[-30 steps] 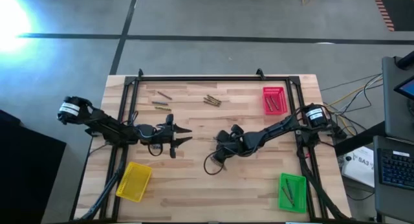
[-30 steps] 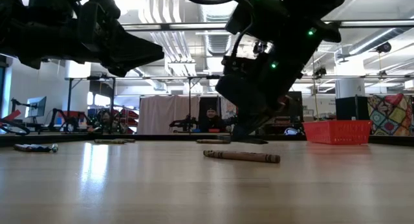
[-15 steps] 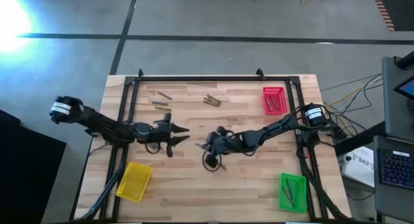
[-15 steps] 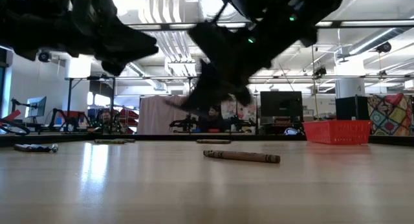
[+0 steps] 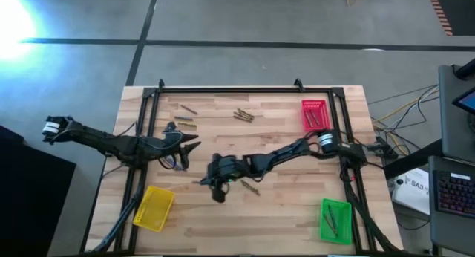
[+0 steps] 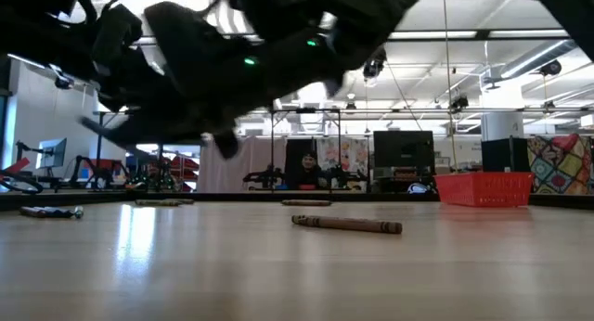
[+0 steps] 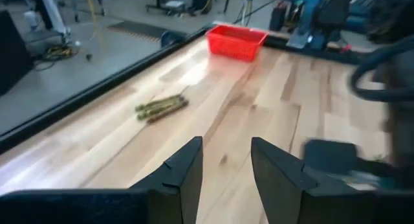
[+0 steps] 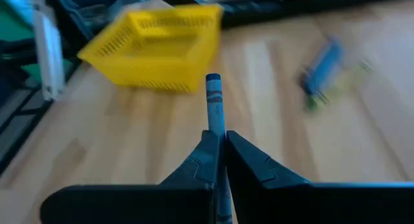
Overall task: Sort crayons
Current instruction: Put the blue crayon into the yellow bin
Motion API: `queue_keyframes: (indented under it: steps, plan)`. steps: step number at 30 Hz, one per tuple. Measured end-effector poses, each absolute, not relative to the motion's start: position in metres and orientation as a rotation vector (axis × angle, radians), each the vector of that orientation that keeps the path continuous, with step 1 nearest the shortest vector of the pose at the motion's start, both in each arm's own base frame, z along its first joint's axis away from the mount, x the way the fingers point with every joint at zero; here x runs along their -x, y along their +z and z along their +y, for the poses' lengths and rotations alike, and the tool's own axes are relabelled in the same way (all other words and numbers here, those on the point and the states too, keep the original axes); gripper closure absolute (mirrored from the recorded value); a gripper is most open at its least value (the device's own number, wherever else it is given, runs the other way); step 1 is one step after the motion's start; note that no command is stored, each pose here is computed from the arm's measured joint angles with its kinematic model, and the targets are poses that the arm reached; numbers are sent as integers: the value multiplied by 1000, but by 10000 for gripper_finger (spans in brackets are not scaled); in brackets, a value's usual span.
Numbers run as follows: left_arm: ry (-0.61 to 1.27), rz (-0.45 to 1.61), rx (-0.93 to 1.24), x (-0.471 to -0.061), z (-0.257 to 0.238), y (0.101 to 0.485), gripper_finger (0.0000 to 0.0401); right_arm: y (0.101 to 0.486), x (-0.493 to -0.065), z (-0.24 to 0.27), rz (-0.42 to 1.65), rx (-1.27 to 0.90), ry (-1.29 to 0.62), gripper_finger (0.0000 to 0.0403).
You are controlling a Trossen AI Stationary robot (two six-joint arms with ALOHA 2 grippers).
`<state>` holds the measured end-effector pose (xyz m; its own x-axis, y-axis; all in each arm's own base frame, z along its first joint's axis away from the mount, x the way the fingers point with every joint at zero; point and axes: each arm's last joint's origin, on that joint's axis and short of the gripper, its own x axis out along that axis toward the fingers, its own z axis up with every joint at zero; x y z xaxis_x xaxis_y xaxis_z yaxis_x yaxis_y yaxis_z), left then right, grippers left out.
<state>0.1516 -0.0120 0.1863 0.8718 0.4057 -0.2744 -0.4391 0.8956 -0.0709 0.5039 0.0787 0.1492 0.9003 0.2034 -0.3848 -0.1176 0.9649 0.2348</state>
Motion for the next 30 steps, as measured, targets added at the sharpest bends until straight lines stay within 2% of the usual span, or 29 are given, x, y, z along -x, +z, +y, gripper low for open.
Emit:
queue_keyframes:
  steps: [6,9,14,18,21,30]
  plan:
    - [463,324,132,-149,-11,179,286,159,-535,88,437,-166,280,391]
    - [405,367,158,-149,-13,175,286,165,-545,93,466,-134,307,391]
    - [306,361,209,-150,-16,178,286,168,-547,95,532,-93,237,391]
    - [289,347,208,-148,-18,180,286,175,-532,88,556,-39,76,391]
    - [254,318,194,-147,-22,183,286,184,-515,81,504,-40,25,391]
    - [132,40,171,-142,-31,176,286,198,-447,60,161,-81,-149,391]
